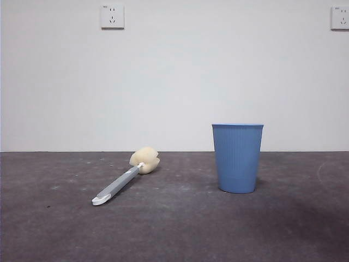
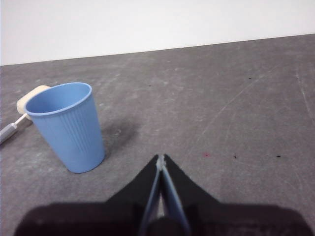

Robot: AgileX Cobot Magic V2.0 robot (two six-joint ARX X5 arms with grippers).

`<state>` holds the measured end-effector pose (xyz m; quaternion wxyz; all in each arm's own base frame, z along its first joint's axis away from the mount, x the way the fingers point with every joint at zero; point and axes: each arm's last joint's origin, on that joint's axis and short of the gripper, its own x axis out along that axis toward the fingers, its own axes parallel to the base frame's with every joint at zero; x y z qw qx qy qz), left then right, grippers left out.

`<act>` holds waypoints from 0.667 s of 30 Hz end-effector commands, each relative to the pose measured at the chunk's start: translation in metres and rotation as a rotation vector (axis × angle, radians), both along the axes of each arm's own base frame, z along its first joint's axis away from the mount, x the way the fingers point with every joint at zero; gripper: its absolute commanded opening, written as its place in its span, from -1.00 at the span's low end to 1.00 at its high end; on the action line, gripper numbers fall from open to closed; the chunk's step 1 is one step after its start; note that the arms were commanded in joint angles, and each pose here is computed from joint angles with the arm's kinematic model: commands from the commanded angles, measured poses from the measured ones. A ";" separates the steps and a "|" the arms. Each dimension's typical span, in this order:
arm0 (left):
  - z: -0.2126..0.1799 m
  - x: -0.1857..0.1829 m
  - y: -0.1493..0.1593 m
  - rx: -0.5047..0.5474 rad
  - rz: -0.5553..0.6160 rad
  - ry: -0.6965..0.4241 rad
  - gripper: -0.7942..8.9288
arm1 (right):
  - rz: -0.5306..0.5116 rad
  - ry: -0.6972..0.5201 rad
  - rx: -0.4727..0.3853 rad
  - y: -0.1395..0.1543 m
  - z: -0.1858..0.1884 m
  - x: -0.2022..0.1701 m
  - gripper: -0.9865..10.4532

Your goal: Pick up the cup brush,pick up the cup,insert the brush into the cup,clean the cup,put the cup brush back,put the cup back to the fixed position on the table

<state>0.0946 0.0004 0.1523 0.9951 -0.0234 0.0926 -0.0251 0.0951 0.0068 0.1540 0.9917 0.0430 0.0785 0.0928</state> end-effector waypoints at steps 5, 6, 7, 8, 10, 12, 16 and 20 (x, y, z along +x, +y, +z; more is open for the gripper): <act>-0.004 0.000 0.000 -0.005 0.007 0.013 -0.84 | -0.002 0.018 0.039 0.000 -0.004 0.000 -0.83; -0.004 0.000 0.000 -0.005 0.007 0.013 -0.84 | -0.002 0.018 0.039 0.000 -0.004 0.000 -0.83; -0.004 0.000 0.000 -0.005 0.007 0.013 -0.84 | -0.002 0.019 0.039 0.000 -0.004 0.000 -0.83; -0.004 0.000 0.000 -0.005 0.007 0.013 -0.84 | -0.002 0.018 0.039 0.000 -0.004 0.000 -0.83; -0.004 0.000 0.000 -0.005 0.007 0.013 -0.84 | -0.002 0.019 0.039 0.000 -0.005 0.000 -0.83; -0.004 0.000 0.000 -0.005 0.007 0.013 -0.84 | -0.002 0.019 0.039 0.000 -0.004 0.000 -0.83; -0.004 0.000 0.000 -0.005 0.007 0.013 -0.84 | -0.002 0.019 0.039 0.000 -0.004 0.000 -0.83; -0.004 0.000 0.000 -0.005 0.007 0.013 -0.84 | -0.002 0.019 0.039 0.000 -0.004 0.000 -0.83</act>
